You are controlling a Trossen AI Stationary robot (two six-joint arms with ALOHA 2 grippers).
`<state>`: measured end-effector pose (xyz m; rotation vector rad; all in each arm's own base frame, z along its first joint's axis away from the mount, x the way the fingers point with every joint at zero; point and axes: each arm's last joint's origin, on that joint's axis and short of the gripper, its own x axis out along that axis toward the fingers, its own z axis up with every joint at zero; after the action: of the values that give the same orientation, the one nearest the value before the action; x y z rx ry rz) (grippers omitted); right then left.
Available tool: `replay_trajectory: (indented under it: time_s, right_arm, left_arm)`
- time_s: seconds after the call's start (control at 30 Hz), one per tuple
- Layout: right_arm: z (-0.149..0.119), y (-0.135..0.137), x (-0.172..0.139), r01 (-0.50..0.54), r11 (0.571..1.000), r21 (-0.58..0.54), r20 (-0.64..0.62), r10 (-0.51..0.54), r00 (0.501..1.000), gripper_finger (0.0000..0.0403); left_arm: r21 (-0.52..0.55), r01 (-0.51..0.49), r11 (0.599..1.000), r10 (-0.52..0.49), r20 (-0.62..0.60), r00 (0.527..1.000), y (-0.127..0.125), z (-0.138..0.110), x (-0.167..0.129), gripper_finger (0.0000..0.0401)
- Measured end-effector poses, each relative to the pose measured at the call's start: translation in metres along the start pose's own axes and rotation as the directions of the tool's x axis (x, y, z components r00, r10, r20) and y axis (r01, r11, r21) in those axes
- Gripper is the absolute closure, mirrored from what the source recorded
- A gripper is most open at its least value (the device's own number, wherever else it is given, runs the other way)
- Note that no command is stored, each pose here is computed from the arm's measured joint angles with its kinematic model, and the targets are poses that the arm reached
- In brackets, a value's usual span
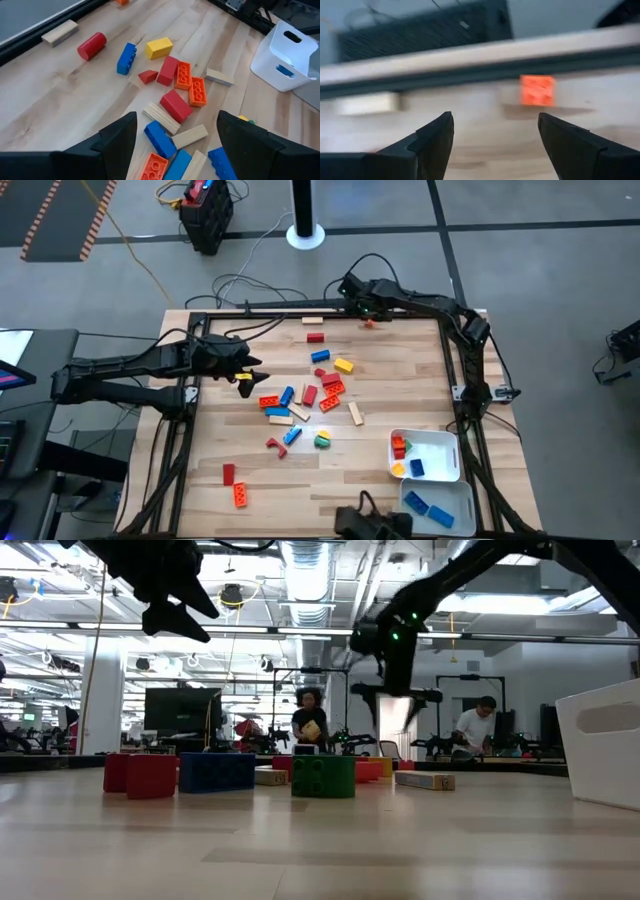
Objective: Sort blocks by size
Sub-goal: Put the big red block into the gray bin
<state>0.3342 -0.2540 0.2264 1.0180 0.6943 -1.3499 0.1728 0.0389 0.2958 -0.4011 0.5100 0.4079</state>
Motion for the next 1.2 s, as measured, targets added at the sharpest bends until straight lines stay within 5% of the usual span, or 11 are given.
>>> replay_trajectory:
  time_s: [0.27, 0.4, 0.57, 0.8, 1.0, 1.2]
  right_arm:
    - [-0.001, 0.035, -0.025, -0.166, 0.985, 0.047, 0.131, 0.158, 0.979, 0.0091]
    - [-0.006, 0.05, -0.031, -0.26, 0.953, -0.155, 0.147, 0.283, 0.948, 0.0091]
    - [-0.031, 0.068, -0.043, -0.356, 0.857, -0.374, 0.059, 0.405, 0.912, 0.0091]
    - [-0.061, 0.077, -0.052, -0.303, 0.67, -0.678, -0.007, 0.406, 0.914, 0.0091]
    - [-0.067, 0.075, -0.028, -0.356, 0.654, -0.668, -0.135, 0.364, 0.922, 0.0101]
    - [-0.087, 0.081, -0.006, -0.354, 0.579, -0.734, -0.193, 0.322, 0.927, 0.0107]
  left_arm:
    - [0.058, -0.008, 0.998, 0.001, 0.116, 0.993, 0.004, 0.002, -0.03, 0.0136]
    - [0.06, -0.041, 0.997, 0.035, 0.108, 0.994, 0.011, -0.003, -0.041, 0.0136]
    - [0.061, -0.056, 0.997, 0.052, 0.063, 0.997, 0.015, -0.006, -0.04, 0.0136]
    - [0.085, -0.063, 0.994, 0.059, 0.044, 0.997, 0.014, -0.005, -0.033, 0.0136]
    - [0.085, -0.068, 0.994, 0.065, 0.038, 0.997, 0.013, -0.003, -0.026, 0.0136]
    - [0.039, -0.08, 0.996, 0.079, 0.021, 0.997, 0.013, -0.004, -0.023, 0.0136]
